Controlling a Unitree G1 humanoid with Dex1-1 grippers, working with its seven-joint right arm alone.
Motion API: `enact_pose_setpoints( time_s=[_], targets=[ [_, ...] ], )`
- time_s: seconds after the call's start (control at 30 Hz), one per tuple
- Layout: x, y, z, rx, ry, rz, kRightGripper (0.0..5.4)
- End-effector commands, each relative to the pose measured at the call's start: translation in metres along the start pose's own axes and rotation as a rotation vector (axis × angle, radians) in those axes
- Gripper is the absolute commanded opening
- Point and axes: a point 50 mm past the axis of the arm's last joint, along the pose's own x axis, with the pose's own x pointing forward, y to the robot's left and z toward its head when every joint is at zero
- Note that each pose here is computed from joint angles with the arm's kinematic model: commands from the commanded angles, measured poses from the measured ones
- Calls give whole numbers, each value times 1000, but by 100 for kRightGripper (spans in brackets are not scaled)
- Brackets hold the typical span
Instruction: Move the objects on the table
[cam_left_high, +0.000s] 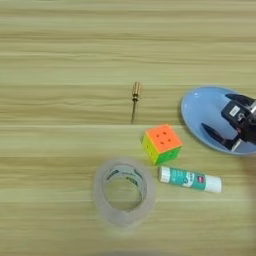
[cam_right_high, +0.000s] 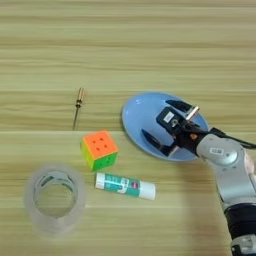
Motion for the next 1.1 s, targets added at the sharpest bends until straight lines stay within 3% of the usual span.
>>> enact_pose_setpoints(
  time_s=[0.03, 0.33, 0.6, 0.9, 1.1],
  targets=[
    [-5, -26, 21, -103, -63, -31, 539],
    [-18, -11, 34, -57, -179, 162, 539],
    [-25, -2, 37, -44, -210, 254, 539],
    [-27, -1, 38, -46, -211, 263, 539],
    [-27, -22, 53, 17, -300, 147, 539]
  ],
)
